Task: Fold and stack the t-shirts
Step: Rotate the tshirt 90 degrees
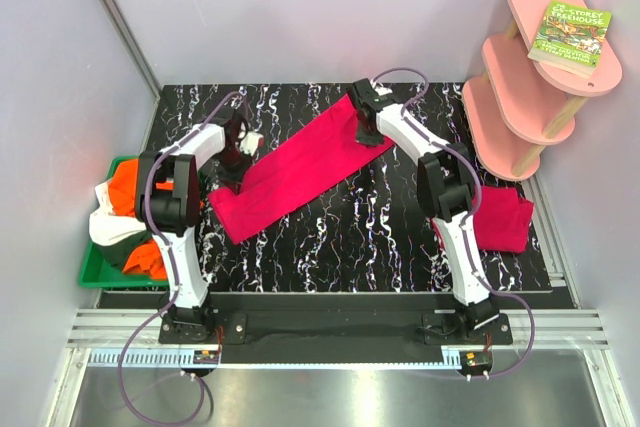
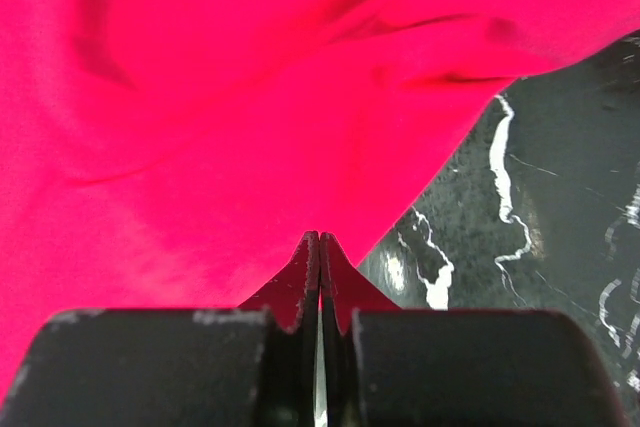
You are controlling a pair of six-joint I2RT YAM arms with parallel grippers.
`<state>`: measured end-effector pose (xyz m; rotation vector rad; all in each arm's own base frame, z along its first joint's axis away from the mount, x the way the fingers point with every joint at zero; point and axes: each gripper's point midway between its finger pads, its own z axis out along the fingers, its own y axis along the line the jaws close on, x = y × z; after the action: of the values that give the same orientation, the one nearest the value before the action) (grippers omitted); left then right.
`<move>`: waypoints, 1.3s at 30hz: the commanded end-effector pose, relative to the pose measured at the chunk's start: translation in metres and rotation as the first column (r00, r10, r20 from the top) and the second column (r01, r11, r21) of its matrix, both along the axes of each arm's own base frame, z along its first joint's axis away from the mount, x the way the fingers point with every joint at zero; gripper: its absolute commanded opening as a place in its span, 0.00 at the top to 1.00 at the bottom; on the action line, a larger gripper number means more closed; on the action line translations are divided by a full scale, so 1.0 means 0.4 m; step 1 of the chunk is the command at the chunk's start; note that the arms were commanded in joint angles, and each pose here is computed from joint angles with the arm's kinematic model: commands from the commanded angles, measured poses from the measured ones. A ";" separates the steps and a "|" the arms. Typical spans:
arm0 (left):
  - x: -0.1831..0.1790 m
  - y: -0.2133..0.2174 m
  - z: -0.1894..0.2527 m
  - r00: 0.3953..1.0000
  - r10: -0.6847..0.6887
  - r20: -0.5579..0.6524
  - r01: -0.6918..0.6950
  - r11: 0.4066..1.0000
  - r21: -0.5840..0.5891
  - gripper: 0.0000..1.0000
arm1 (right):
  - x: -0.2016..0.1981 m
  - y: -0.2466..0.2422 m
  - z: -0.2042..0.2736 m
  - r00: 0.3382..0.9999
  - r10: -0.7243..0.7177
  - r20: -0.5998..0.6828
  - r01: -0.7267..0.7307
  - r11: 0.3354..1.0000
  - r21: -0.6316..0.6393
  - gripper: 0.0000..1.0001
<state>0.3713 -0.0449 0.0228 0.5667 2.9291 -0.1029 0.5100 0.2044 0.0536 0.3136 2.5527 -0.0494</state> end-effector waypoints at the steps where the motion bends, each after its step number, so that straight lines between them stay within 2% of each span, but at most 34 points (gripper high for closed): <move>1: -0.057 0.012 -0.023 0.995 -0.073 -0.073 0.077 0.995 0.058 1.00 | 0.023 -0.012 -0.030 1.000 -0.011 -0.016 0.011 1.000 -0.013 1.00; 10: -0.134 -0.026 -0.043 0.967 -0.159 -0.197 0.169 0.985 0.033 1.00 | 0.046 -0.031 -0.067 0.997 -0.021 -0.076 0.019 1.000 -0.024 1.00; 17: -0.249 -0.096 -0.063 0.904 -0.280 -0.322 0.291 0.957 -0.016 1.00 | 0.064 -0.047 -0.070 0.996 -0.030 -0.086 0.031 0.999 0.011 1.00; 25: -0.335 -0.192 -0.022 0.840 -0.404 -0.361 0.401 0.912 -0.086 1.00 | 0.082 0.011 -0.068 0.991 0.058 -0.119 -0.038 0.986 0.160 0.97; 31: -0.375 -0.258 0.003 0.801 -0.472 -0.368 0.460 0.879 -0.124 1.00 | 0.058 0.042 -0.095 0.980 0.102 -0.169 -0.063 0.974 0.220 0.99; 39: -0.426 -0.372 0.042 0.751 -0.546 -0.371 0.514 0.836 -0.190 1.00 | 0.055 0.084 -0.062 0.979 0.141 -0.148 -0.095 0.955 0.282 0.98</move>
<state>0.2095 -0.1625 0.0248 1.4978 3.0519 -0.3291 0.5392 0.2180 0.0208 0.3203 2.7198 0.2348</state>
